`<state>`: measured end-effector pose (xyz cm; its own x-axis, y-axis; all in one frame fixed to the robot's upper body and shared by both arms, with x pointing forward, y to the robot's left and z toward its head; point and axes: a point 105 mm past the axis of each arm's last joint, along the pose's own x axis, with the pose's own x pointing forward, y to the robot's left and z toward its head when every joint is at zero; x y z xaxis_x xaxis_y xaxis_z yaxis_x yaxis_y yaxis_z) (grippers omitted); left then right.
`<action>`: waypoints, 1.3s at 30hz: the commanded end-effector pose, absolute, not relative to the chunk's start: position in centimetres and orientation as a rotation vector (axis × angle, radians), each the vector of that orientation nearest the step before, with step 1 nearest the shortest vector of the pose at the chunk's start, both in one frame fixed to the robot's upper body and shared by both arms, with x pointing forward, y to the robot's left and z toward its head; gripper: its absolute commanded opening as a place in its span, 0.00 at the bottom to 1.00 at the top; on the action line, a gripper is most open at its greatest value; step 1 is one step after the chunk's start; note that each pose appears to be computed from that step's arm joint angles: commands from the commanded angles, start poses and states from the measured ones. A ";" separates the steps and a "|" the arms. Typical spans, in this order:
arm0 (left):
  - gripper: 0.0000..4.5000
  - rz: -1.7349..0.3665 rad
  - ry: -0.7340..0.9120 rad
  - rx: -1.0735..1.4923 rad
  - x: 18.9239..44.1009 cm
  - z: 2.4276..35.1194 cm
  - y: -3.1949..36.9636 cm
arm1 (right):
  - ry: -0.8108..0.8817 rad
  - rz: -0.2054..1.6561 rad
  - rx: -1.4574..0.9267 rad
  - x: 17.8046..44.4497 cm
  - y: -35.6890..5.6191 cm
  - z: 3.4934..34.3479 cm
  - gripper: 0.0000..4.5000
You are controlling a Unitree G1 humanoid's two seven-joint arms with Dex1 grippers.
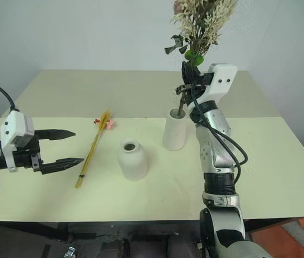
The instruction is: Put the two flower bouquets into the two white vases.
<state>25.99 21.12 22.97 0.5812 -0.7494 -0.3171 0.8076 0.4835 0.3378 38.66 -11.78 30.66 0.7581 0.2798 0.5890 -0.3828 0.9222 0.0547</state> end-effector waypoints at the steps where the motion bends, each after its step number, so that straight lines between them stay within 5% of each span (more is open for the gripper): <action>1: 1.00 -0.935 0.082 0.510 25.5 24.1 21.0 | -0.664 0.384 0.162 38.1 -11.4 31.7 0.05; 3: 1.00 -0.931 0.082 0.510 25.5 24.1 21.1 | -0.636 0.380 0.141 38.6 -11.2 30.6 0.05; 4: 1.00 -0.929 0.083 0.509 25.4 24.0 21.1 | -0.620 0.377 0.132 38.8 -11.1 30.1 0.21; 14: 1.00 -0.900 0.104 0.509 25.2 24.0 21.9 | -0.536 0.448 0.134 36.3 -10.4 26.6 0.98; 22: 1.00 -0.833 0.097 0.468 25.9 23.8 23.0 | -0.521 0.439 0.044 33.8 -12.9 26.9 0.99; 27: 1.00 -0.528 -0.042 0.335 28.2 23.9 24.5 | -0.441 0.527 -0.059 31.9 -15.0 27.1 0.99; 31: 1.00 -0.201 0.081 0.404 29.6 21.7 24.8 | -0.179 0.639 -0.332 30.4 -17.6 25.4 0.99; 39: 1.00 -0.177 0.409 0.254 33.0 16.9 21.5 | 0.220 0.827 -0.638 26.8 -23.1 23.0 0.99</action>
<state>32.44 21.69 17.24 0.9123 -0.1613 -0.3763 0.2478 0.9492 0.1939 27.54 -22.81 21.64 0.6887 0.5905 -0.4207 -0.7249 0.5498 -0.4151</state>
